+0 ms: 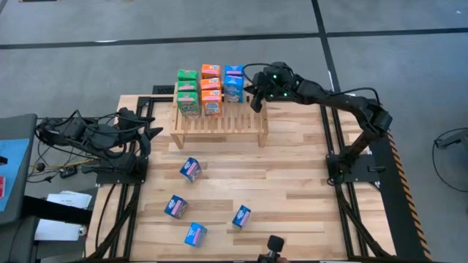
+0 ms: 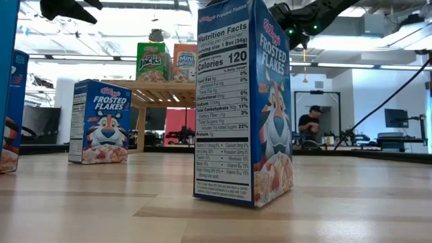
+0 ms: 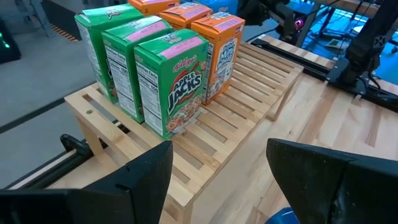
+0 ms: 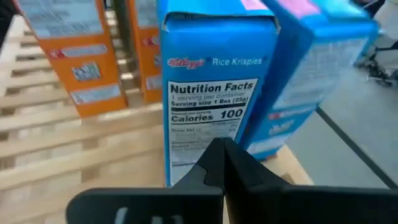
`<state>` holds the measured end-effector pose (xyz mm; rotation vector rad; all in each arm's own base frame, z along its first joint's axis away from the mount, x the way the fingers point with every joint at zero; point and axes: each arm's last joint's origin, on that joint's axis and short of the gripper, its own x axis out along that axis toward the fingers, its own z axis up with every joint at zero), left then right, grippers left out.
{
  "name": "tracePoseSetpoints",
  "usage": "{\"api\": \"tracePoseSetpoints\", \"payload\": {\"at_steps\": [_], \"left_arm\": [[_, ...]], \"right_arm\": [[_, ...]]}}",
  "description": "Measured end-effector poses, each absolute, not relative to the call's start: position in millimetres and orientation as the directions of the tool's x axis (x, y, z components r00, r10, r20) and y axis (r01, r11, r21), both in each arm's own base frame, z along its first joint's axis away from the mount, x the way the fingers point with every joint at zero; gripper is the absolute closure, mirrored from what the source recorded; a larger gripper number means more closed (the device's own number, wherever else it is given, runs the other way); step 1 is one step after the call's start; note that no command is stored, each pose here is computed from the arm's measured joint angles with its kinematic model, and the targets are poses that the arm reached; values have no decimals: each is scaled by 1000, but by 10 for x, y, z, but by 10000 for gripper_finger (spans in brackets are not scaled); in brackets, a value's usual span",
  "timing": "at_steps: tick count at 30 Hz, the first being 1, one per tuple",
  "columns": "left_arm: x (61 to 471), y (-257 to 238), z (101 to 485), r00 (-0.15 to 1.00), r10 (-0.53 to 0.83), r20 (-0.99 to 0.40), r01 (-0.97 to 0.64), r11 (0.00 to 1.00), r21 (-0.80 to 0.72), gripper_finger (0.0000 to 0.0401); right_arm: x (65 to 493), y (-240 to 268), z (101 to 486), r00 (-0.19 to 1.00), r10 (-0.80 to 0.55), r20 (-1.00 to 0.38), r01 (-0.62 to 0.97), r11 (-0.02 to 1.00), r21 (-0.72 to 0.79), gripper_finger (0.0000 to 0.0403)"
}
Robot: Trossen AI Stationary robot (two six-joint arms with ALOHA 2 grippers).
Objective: Stack cereal on shelf
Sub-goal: Put the top light blue cereal box on the shelf aligned with the other light blue cereal box, then put the light blue cereal box on the shelf aligned with the other light blue cereal boxes
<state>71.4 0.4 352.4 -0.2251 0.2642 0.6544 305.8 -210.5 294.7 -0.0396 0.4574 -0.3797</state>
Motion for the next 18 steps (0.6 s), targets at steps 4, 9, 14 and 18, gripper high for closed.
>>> {"api": "tracePoseSetpoints", "payload": {"at_steps": [4, 9, 14, 18], "left_arm": [[713, 5, 3524, 760, 571, -310, -627, 769, -122, 151], [713, 5, 3524, 761, 570, -310, -626, 770, -122, 151], [717, -2, 3520, 774, 546, -321, -607, 784, -129, 151], [728, -25, 3511, 810, 468, -354, -545, 824, -156, 151]], "right_arm": [[3052, -2113, 2946, 827, -368, -426, 352, 928, -118, 384], [2965, -2078, 3098, 834, -391, -390, 373, 919, -126, 381], [2757, -1876, 3428, 841, -417, -344, 403, 908, -117, 384], [2631, -1603, 3670, 894, -335, -297, 341, 940, -31, 366]]}}
